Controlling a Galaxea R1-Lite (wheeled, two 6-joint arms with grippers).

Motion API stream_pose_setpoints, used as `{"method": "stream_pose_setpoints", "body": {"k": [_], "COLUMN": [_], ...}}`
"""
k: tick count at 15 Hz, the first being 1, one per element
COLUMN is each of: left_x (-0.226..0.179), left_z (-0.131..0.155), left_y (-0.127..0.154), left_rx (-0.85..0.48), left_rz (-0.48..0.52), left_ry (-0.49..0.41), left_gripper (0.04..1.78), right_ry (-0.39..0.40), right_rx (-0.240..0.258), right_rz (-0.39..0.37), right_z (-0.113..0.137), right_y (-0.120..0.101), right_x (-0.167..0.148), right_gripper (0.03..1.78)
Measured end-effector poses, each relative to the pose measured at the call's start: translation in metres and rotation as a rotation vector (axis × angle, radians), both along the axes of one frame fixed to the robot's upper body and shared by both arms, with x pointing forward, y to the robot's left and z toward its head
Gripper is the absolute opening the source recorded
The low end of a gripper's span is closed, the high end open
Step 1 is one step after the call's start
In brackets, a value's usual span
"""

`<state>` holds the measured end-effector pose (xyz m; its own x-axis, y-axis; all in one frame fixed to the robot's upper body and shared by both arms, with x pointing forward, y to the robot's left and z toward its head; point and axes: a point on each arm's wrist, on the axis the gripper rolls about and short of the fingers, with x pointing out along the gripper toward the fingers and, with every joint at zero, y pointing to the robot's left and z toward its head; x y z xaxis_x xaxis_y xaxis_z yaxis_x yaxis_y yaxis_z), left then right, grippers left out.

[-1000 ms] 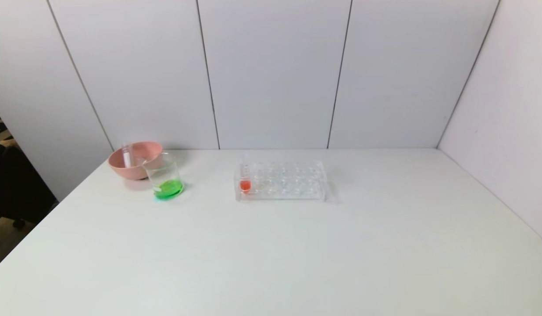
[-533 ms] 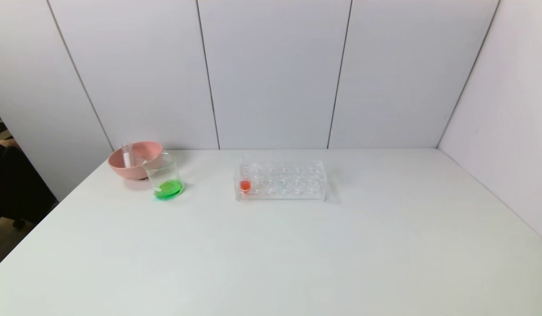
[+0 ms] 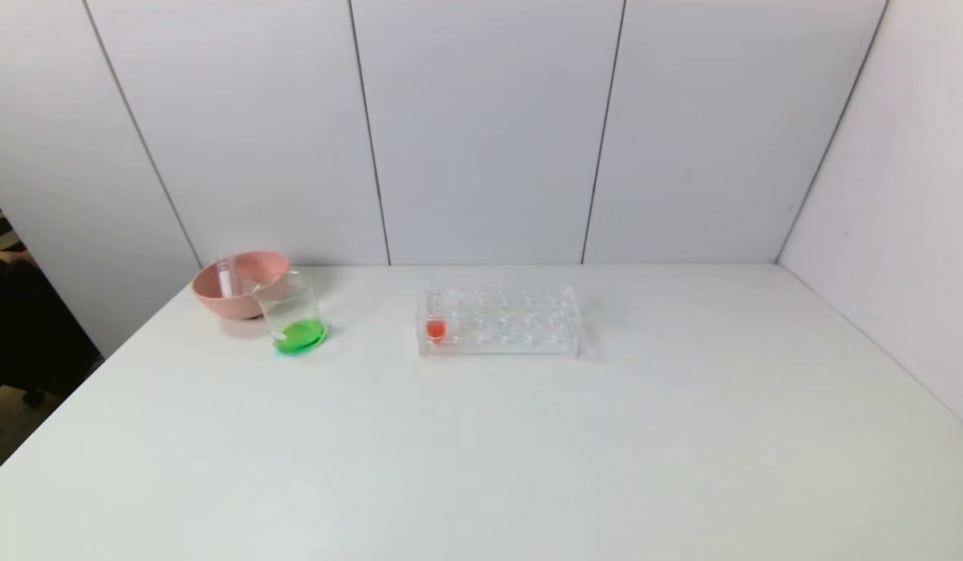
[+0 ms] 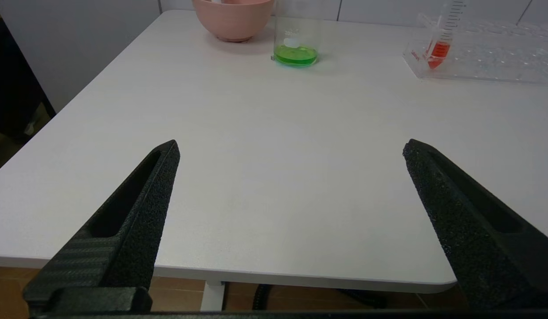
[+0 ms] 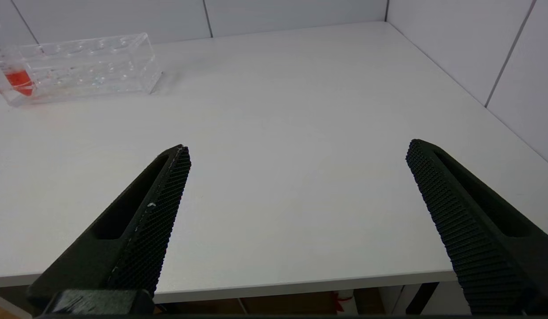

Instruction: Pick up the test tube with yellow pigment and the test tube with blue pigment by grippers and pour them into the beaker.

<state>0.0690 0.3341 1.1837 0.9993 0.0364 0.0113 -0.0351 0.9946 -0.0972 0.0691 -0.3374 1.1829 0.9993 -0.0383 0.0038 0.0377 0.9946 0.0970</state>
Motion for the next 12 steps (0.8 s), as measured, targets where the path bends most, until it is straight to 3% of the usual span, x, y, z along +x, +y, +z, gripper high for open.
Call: {"method": "stream_pose_setpoints", "body": {"k": [12], "left_x": [0.0001], "left_z": [-0.0002], "left_y": [0.0000], "left_rx": [0.000], "left_rz": [-0.001], "left_ry": [0.001], "left_gripper": [1.76], "right_ry": [0.000], "right_rx": [0.000], "right_rz": [0.000], "right_z": [0.0000], "right_y": [0.0000], "right_x": [0.0000], "right_gripper": [1.77]}}
